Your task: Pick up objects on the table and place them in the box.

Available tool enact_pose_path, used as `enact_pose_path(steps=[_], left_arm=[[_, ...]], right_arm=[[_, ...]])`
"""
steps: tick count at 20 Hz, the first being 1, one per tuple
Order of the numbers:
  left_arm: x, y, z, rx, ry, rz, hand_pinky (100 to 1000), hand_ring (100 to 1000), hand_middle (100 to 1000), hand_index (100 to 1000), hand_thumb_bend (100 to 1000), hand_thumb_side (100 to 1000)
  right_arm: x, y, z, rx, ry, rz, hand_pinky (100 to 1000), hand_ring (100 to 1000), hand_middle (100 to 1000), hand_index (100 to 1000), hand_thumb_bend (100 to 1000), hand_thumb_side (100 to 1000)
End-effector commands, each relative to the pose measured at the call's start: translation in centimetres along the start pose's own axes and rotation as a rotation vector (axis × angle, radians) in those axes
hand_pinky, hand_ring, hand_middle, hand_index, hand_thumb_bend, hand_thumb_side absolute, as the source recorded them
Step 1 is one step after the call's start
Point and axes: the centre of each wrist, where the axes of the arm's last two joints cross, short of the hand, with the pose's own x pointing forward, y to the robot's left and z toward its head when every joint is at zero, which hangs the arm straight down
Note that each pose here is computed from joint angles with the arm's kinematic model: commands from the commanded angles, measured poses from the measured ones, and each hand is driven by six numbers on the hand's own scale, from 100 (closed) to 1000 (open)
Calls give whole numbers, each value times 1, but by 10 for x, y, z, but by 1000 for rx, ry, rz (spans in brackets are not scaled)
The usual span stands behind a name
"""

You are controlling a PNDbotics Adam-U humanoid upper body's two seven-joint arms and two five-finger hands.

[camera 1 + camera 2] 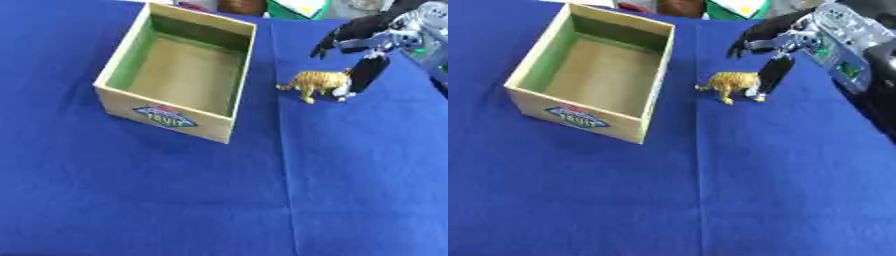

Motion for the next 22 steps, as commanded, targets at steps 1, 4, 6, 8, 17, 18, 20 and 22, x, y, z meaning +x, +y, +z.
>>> enact_pose_path(steps=[1, 4, 6, 8, 17, 18, 20, 22], left_arm=[[5, 1, -5, -10, -26, -2, 560, 534, 524, 750, 100, 681], [5, 0, -5, -10, -26, -1, 561, 534, 524, 750, 100, 680], [5, 0, -5, -10, -26, -1, 561, 533, 524, 749, 100, 681], [5, 0, -5, -11, -26, 0, 561, 533, 524, 749, 100, 680], [5, 0, -5, -11, -24, -2, 562, 533, 524, 746, 100, 679], [5, 0, -5, -11, -24, -3, 562, 533, 524, 746, 100, 679], [5, 1, -4, -10, -24, -3, 562, 533, 524, 745, 100, 678], [5, 1, -4, -10, -23, -4, 562, 533, 524, 745, 100, 678]], right_arm=[[-8, -5, 2, -9, 34, 10, 893, 928, 807, 952, 333, 482], [-8, -2, -3, 3, 35, 7, 890, 927, 796, 942, 317, 485], [-9, -1, -5, 3, 38, 5, 887, 923, 782, 927, 306, 498], [-9, 0, -7, -4, 40, 4, 886, 915, 755, 901, 305, 499], [-10, 3, -5, -49, 13, -35, 859, 832, 528, 742, 100, 498], [-10, 3, -5, -53, 14, -37, 855, 827, 525, 735, 100, 501], [-10, 4, -5, -65, 14, -44, 843, 811, 515, 704, 100, 514], [-10, 4, -4, -84, 15, -51, 837, 800, 515, 684, 100, 526]])
